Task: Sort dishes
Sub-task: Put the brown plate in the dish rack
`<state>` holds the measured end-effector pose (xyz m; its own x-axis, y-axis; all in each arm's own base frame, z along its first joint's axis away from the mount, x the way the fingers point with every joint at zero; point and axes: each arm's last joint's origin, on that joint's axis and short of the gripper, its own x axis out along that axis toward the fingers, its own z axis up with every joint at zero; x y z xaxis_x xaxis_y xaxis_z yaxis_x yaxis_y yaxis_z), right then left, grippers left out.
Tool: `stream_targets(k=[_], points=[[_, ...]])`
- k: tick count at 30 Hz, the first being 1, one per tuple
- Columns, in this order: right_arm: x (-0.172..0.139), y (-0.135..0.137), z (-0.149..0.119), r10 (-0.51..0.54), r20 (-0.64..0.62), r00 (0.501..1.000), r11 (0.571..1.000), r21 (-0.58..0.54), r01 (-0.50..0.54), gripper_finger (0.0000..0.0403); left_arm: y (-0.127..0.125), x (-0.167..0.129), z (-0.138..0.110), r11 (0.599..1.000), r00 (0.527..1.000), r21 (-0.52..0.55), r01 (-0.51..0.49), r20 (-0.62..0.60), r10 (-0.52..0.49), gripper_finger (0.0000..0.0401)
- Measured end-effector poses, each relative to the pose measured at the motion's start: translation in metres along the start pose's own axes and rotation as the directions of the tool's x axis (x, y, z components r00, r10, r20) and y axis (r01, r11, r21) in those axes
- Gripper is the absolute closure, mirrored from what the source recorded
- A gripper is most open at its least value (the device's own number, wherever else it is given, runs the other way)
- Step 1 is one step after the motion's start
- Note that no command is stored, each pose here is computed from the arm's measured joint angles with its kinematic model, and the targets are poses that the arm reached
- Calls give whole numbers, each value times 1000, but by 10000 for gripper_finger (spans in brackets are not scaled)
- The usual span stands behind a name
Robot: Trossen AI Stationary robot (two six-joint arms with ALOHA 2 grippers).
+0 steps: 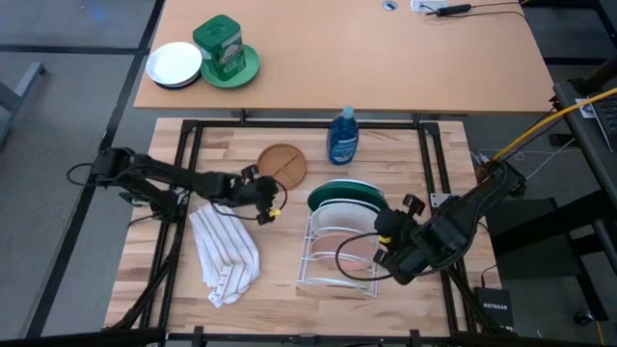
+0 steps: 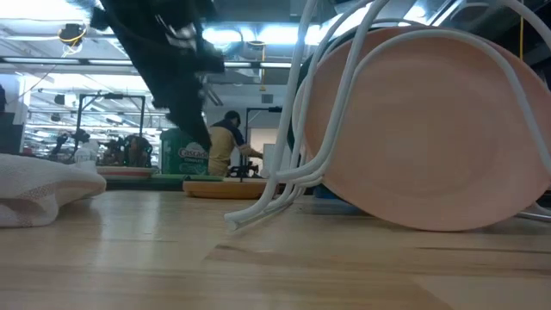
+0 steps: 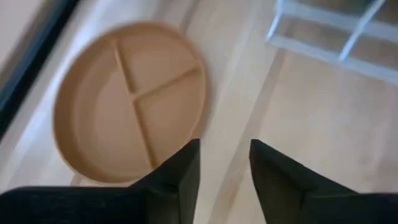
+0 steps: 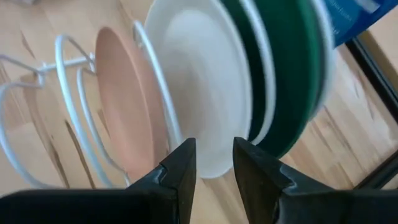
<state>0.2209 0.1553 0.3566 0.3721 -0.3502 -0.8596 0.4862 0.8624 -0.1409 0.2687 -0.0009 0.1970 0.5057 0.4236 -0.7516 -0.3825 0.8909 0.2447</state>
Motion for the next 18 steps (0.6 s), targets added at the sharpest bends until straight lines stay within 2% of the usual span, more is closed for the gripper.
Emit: stream_targets(k=[4,8,13,18], points=[[-7,-9,2,-1,64,998,1000,15,0,292,10,26,-1,999,998,54,-1,-63,5,239],[-12,-15,4,-8,112,994,1000,5,7,292,16,51,1,989,998,150,-17,-60,26,221],[-13,-17,5,-26,155,988,999,-17,29,292,21,76,-2,978,994,195,74,-91,-58,223],[-13,-18,5,-30,165,986,999,-18,34,292,27,93,-7,984,991,167,60,-124,-39,236]])
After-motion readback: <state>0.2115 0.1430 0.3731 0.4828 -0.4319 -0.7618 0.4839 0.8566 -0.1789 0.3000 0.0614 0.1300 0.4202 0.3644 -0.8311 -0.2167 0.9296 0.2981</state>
